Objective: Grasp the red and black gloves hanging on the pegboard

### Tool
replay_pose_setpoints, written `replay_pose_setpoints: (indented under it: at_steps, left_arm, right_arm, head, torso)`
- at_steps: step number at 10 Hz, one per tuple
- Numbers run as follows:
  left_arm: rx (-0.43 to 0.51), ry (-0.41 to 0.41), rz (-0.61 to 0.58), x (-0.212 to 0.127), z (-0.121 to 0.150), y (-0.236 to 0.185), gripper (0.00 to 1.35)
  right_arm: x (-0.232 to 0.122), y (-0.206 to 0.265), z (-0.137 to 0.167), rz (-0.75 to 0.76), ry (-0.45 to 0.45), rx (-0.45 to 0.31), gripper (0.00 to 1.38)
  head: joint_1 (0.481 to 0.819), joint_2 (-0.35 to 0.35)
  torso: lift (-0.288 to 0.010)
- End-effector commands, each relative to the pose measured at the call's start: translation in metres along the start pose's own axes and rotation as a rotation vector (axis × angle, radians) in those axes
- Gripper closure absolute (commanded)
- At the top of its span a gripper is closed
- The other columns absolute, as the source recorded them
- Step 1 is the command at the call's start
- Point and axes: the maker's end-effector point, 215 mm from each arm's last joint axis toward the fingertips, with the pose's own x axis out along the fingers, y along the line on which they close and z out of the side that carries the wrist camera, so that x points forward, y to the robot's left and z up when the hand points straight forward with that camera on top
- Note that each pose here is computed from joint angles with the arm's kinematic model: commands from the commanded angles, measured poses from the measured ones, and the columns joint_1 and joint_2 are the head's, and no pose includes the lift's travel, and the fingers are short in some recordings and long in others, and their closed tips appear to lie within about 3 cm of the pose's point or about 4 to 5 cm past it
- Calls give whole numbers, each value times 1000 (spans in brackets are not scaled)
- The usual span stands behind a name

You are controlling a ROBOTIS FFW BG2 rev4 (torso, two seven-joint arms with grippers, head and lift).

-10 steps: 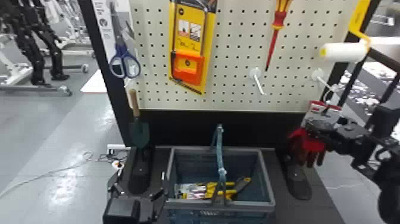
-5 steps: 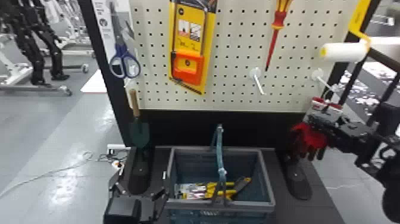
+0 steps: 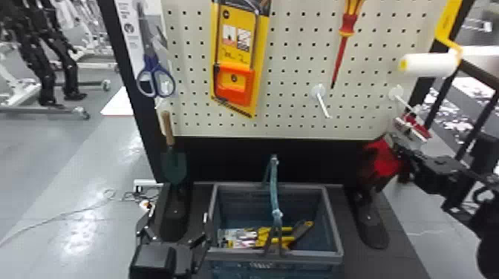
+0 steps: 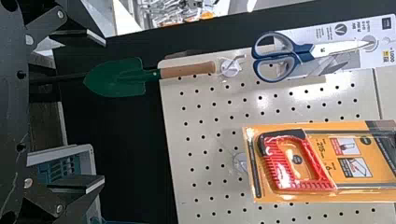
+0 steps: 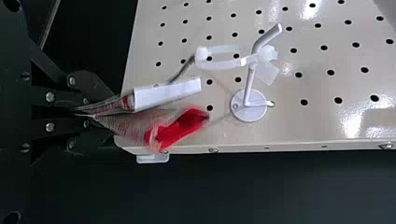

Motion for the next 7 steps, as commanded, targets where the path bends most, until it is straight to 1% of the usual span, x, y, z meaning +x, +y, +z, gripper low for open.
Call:
replay_pose_setpoints:
  at_steps: [1, 7]
  left_arm:
    - [1, 2, 0, 0, -1, 0, 257]
    - [-4, 1, 0, 0, 0, -1, 257]
  right_arm:
    - [-1, 3, 1, 2, -6, 1, 1277]
    - [-1, 5, -1, 5, -1, 5, 1283]
  head:
    - [549, 0]
    - [549, 0]
  torso:
    - [-100]
    - [-100]
